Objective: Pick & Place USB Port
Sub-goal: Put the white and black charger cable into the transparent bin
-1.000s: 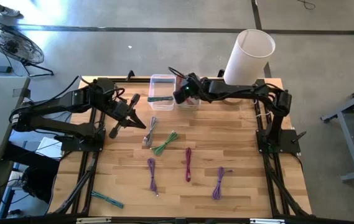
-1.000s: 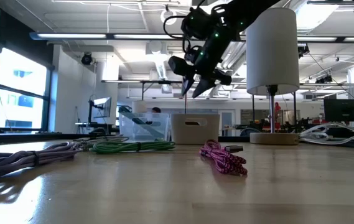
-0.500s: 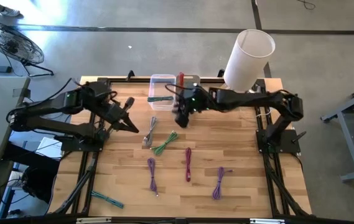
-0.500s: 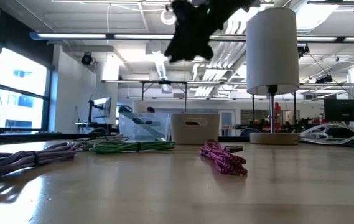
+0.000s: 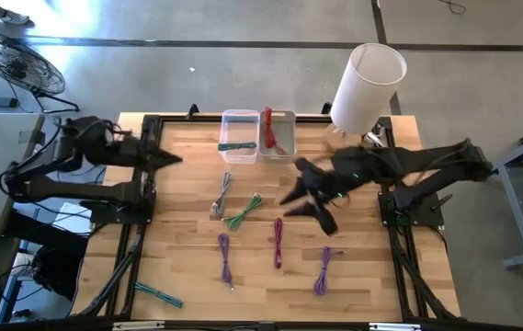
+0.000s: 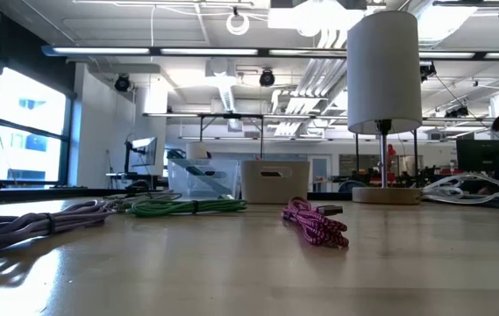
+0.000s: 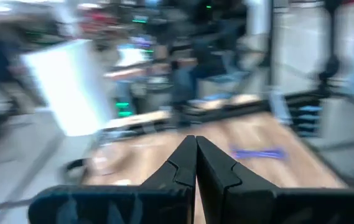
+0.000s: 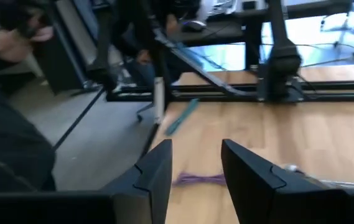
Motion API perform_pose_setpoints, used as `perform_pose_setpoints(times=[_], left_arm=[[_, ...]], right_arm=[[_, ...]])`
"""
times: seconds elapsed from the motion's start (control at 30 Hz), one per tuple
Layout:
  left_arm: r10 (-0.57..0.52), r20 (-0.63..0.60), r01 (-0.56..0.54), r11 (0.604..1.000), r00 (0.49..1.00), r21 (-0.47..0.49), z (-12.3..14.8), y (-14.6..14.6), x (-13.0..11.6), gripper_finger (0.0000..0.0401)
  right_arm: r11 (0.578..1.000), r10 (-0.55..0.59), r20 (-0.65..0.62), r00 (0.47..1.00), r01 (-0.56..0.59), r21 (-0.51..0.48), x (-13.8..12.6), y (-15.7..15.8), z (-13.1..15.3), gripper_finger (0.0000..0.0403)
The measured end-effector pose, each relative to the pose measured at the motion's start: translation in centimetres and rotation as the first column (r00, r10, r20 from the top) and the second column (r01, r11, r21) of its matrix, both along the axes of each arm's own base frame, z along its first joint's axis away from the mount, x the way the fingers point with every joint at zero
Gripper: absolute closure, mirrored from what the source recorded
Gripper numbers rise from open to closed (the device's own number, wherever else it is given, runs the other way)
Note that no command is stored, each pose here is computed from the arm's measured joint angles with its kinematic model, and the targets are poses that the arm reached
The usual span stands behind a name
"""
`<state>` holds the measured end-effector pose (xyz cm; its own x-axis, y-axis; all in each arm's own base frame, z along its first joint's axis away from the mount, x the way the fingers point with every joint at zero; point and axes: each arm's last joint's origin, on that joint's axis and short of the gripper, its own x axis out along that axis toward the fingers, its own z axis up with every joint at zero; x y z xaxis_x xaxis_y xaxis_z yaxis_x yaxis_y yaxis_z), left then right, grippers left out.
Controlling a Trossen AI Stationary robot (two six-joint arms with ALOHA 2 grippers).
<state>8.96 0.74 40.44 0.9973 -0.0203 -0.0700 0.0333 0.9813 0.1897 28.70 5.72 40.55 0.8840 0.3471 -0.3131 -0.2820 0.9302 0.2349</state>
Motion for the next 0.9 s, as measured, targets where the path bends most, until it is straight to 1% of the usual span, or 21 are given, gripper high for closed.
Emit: perform_pose_setpoints(times=[0.07, 0.13, 0.17, 0.23, 0.3, 0.37, 0.4, 0.47, 0.6, 0.7, 0.9], left_arm=[[0.049, 0.012, -0.049, 0.999, 0.999, 0.002, 0.1, 0.1, -0.4, 0.0398], [0.053, 0.007, -0.053, 0.999, 0.999, -0.001, 0.0, 0.1, -0.4, 0.0398], [0.052, -0.006, -0.052, 0.998, 0.999, -0.018, -0.1, 0.1, -0.3, 0.0398], [0.022, -0.039, -0.025, 0.998, 0.999, -0.064, -0.3, 0.1, 0.0, 0.0398], [-0.034, -0.063, 0.027, 0.994, 0.997, -0.110, -0.5, 0.0, 0.7, 0.0398], [-0.072, -0.086, 0.060, 0.989, 0.994, -0.136, -0.7, 0.0, 1.4, 0.0398], [-0.073, -0.097, 0.059, 0.988, 0.993, -0.141, -0.8, 0.0, 1.7, 0.0398], [-0.048, -0.107, 0.035, 0.993, 0.993, -0.115, -0.9, 0.2, 2.4, 0.0398], [-0.014, -0.127, 0.002, 0.996, 0.992, -0.093, -1.1, 0.4, 3.8, 0.0398], [-0.045, -0.151, 0.023, 0.989, 0.987, -0.144, -1.4, 0.5, 5.0, 0.0398], [-0.042, -0.252, -0.029, 0.961, 0.967, -0.273, -2.6, 0.7, 6.5, 0.0398]], right_arm=[[1.000, 0.023, -0.015, 1.000, -0.023, 0.004, -1.0, 1.4, 0.2, 0.0272], [0.998, 0.061, -0.032, 0.998, -0.061, 0.015, -1.8, 2.7, 0.4, 0.0273], [0.996, 0.084, -0.034, 0.996, -0.083, 0.021, -2.2, 3.2, 0.5, 0.0273], [0.990, 0.140, -0.035, 0.989, -0.139, 0.032, -2.9, 4.3, 0.6, 0.0274], [0.982, 0.184, -0.023, 0.983, -0.183, 0.037, -3.7, 5.1, 0.9, 0.0274], [0.976, 0.216, -0.009, 0.976, -0.215, 0.038, -4.4, 5.7, 1.3, 0.0274], [0.973, 0.228, -0.002, 0.974, -0.227, 0.036, -4.8, 5.8, 1.5, 0.0274], [0.970, 0.241, 0.006, 0.971, -0.241, 0.036, -5.8, 5.7, 2.0, 0.0274], [0.968, 0.243, 0.003, 0.970, -0.243, 0.058, -8.1, 5.0, 2.9, 0.0274], [0.967, 0.248, -0.008, 0.969, -0.247, 0.058, -9.9, 4.6, 3.4, 0.0274], [0.980, 0.197, -0.047, 0.979, -0.197, -0.003, -13.0, 3.7, 3.5, 0.0274]])
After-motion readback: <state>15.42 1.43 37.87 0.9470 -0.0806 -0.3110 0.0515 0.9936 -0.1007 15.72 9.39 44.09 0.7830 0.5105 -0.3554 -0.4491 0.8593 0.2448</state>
